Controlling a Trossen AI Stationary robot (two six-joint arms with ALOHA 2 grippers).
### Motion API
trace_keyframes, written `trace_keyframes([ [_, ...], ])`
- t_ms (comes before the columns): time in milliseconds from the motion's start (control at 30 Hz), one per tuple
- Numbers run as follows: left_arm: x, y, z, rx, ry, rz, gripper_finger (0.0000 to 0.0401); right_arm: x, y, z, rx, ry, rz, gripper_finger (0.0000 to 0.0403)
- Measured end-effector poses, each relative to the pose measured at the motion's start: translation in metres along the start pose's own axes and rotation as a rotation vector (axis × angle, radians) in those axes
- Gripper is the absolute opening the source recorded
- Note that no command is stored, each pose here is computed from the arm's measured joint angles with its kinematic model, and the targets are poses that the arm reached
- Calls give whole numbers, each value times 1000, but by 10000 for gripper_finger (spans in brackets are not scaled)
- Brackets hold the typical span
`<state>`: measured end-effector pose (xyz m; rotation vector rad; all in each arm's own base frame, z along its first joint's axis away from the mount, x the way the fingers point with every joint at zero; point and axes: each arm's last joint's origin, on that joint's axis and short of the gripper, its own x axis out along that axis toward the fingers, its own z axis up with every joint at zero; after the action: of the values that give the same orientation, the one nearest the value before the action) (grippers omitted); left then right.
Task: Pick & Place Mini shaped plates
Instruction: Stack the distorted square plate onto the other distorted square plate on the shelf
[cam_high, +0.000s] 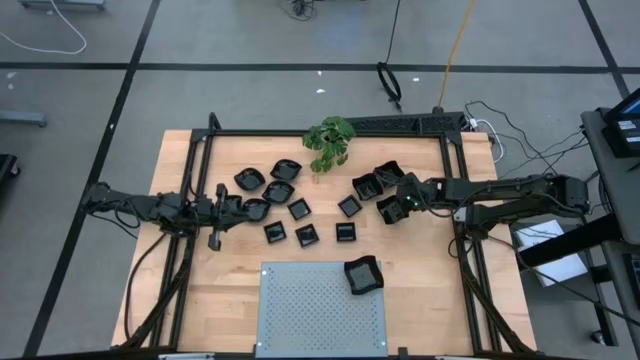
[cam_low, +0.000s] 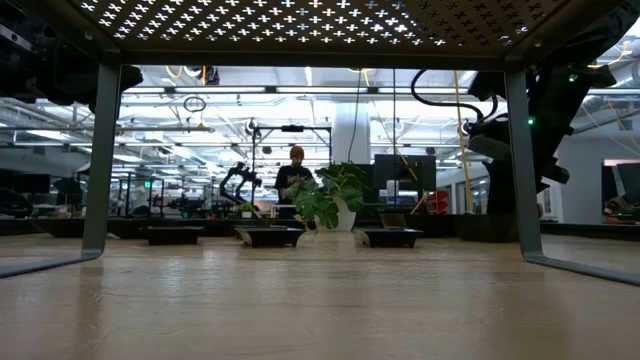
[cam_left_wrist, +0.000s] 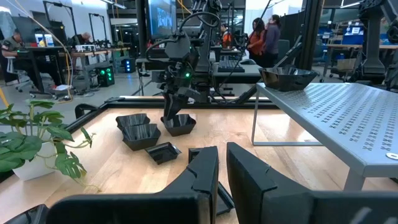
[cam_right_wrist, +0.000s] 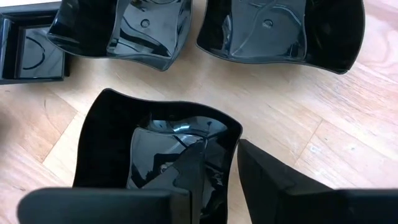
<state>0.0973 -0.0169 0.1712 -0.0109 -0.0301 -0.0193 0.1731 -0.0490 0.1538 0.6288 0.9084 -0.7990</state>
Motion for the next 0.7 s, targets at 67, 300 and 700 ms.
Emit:
trace_keyframes([
  [67,0,0,0,0,0,0,35,0,0,0,3,0,0,85],
  [300,0,0,0,0,0,0,35,0,0,0,7,0,0,73],
  [700,0,0,0,0,0,0,35,0,-2,-2,23,25,-21,9],
])
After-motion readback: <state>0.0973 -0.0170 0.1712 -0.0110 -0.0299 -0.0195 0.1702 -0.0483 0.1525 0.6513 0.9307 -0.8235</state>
